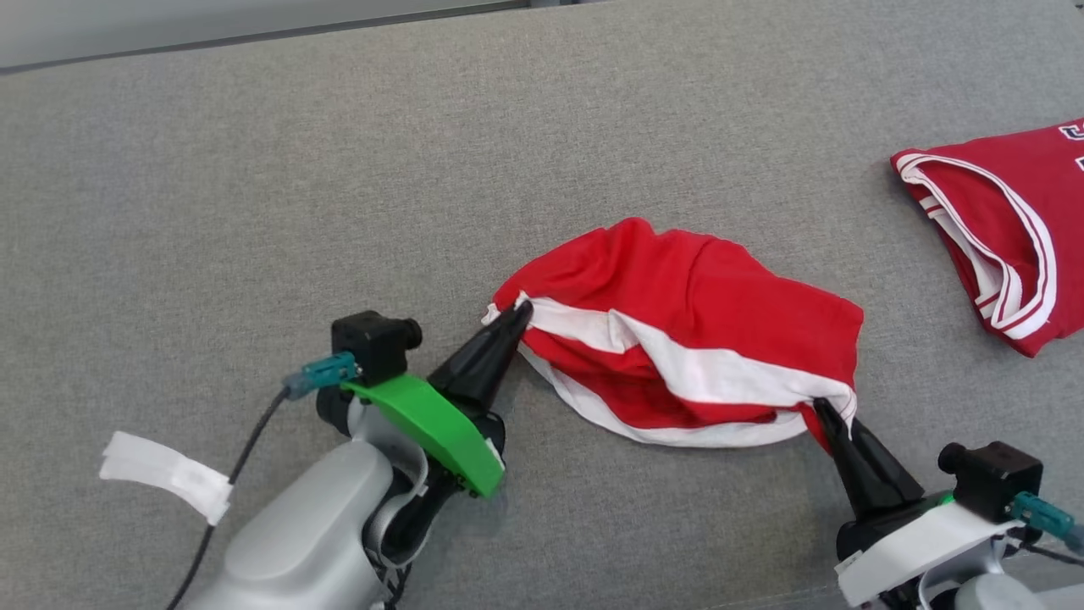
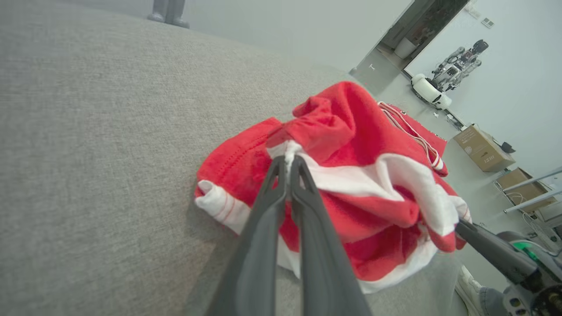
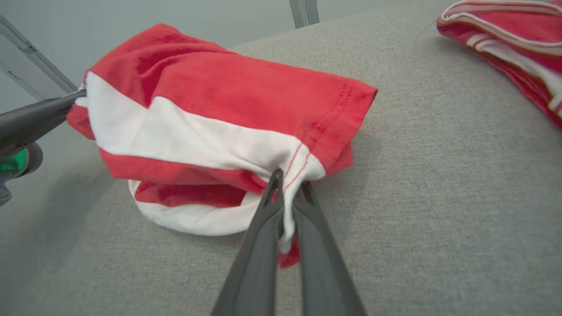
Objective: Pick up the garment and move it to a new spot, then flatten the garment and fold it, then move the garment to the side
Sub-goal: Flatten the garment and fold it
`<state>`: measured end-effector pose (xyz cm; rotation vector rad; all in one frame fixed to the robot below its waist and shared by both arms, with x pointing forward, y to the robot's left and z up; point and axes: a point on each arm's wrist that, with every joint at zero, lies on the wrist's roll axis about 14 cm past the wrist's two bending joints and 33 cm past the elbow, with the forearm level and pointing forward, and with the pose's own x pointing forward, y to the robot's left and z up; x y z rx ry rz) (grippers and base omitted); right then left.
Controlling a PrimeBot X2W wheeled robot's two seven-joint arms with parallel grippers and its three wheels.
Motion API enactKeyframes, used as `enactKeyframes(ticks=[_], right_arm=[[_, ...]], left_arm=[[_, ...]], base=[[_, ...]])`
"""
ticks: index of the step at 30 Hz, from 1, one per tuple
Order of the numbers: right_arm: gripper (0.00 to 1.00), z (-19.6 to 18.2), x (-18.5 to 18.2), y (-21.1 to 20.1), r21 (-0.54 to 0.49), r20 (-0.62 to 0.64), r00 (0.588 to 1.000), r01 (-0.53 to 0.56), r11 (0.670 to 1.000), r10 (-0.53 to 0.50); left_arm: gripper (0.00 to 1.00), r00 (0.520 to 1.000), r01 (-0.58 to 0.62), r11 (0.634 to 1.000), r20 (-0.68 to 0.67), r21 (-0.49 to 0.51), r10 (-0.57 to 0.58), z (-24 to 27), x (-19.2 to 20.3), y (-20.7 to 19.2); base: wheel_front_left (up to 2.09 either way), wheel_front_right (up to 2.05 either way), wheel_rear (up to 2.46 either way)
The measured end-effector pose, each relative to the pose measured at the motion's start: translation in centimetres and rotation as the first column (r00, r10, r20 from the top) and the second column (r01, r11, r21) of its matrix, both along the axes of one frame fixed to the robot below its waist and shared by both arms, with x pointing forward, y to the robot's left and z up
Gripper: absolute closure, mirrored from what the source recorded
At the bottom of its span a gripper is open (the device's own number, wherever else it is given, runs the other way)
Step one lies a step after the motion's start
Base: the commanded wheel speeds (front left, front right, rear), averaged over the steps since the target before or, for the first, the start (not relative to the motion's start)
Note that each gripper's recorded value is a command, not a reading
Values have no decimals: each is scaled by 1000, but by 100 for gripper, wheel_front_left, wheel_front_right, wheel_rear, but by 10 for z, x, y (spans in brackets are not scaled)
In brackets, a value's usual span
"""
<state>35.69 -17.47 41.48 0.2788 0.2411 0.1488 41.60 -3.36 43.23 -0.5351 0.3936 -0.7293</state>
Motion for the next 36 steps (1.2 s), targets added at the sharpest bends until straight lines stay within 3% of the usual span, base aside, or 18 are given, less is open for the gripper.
enactKeyframes(ticks=[6,12,15,21,24,28,32,36], right_arm=[[100,51,28,2,16,96,991,-98,995,96],[100,133,96,16,12,263,942,-220,975,209],[100,182,153,32,-46,346,893,-290,956,287],[100,211,236,61,-237,399,837,-301,923,376],[100,187,263,77,-285,365,839,-312,906,404],[100,115,269,95,-286,236,859,-384,878,454],[100,46,245,106,-266,112,852,-469,842,511],[100,7,211,103,-219,44,846,-512,831,532]], left_arm=[[100,989,-57,997,130,-61,64,57,33,28],[100,969,-46,999,241,-25,50,115,82,54],[100,935,-85,996,346,25,71,156,138,76],[100,889,-181,983,432,32,150,180,210,104],[100,884,-234,972,423,31,199,161,233,118],[100,909,-253,967,352,33,226,113,238,124],[100,940,-262,962,245,74,237,55,213,137],[100,956,-263,961,158,85,248,17,172,148]], base=[[0,0,0],[0,0,0],[0,0,0],[0,0,0],[0,0,0],[0,0,0],[0,0,0],[0,0,0]])
